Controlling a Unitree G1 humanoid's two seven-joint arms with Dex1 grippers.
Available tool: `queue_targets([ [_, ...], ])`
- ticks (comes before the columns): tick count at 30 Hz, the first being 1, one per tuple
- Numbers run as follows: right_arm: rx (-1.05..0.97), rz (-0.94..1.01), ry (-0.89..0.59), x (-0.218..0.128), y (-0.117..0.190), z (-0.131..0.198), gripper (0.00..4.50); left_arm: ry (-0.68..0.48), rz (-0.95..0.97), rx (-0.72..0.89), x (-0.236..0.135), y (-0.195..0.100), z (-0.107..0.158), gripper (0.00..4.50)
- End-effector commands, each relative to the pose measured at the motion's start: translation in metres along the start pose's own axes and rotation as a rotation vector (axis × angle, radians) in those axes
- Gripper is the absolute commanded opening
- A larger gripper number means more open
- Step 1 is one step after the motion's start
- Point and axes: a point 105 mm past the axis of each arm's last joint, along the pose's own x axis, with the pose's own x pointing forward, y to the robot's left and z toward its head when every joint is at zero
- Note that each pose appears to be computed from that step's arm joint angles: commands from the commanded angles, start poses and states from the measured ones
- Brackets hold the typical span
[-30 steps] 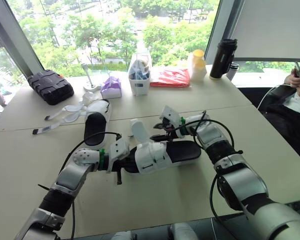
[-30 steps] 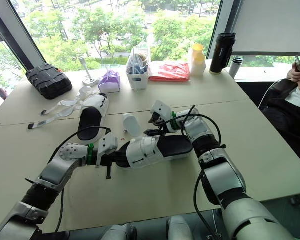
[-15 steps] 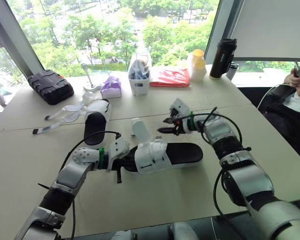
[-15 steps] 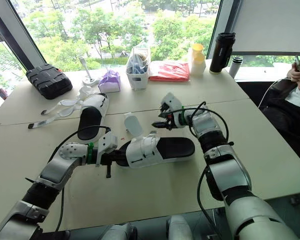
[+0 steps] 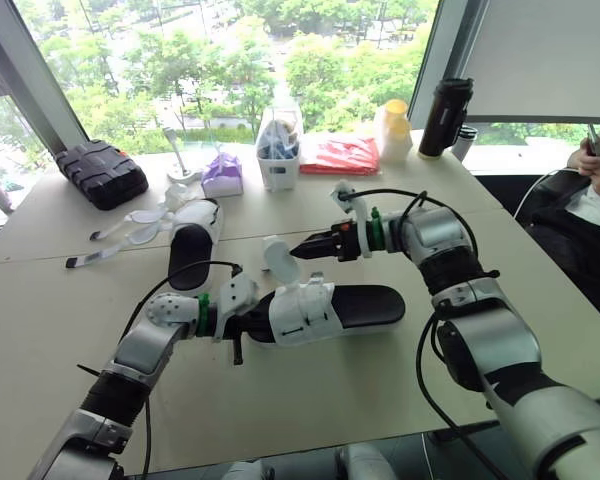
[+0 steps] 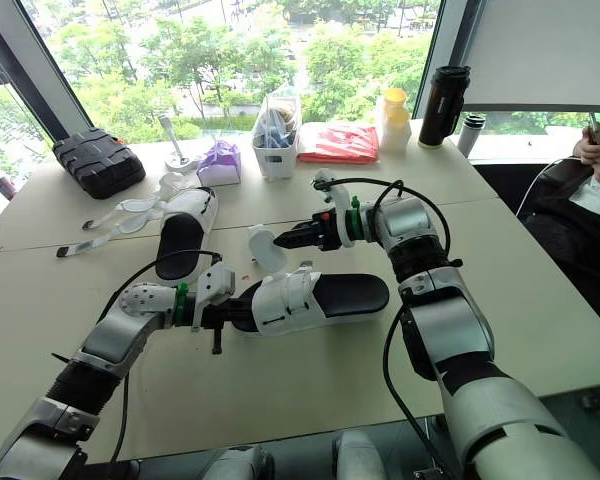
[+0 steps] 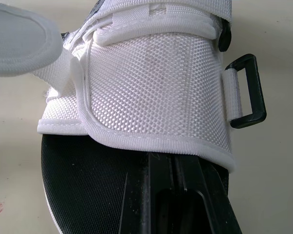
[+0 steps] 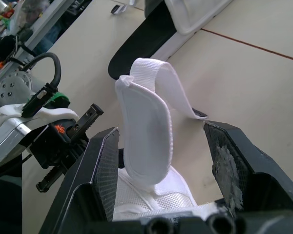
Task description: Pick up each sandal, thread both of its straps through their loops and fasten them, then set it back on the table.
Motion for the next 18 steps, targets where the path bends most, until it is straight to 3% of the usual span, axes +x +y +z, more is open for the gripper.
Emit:
queue_targets([
  [1, -0.003, 0.074, 0.015, 0.015, 0.01, 0.002, 2.96, 0.081, 0.03, -0.04, -0.005, 0.003, -0.019, 0.0],
  [8, 0.0, 0.14, 0.041, 0.036, 0.02, -0.001, 2.96, 0.081, 0.034, -0.042, -0.006, 0.0, -0.02, 0.0],
  [18, 0.063, 0.214, -0.074, 0.057, 0.041, 0.032, 2.96, 0.077, 0.045, -0.046, -0.007, 0.0, -0.021, 0.0],
])
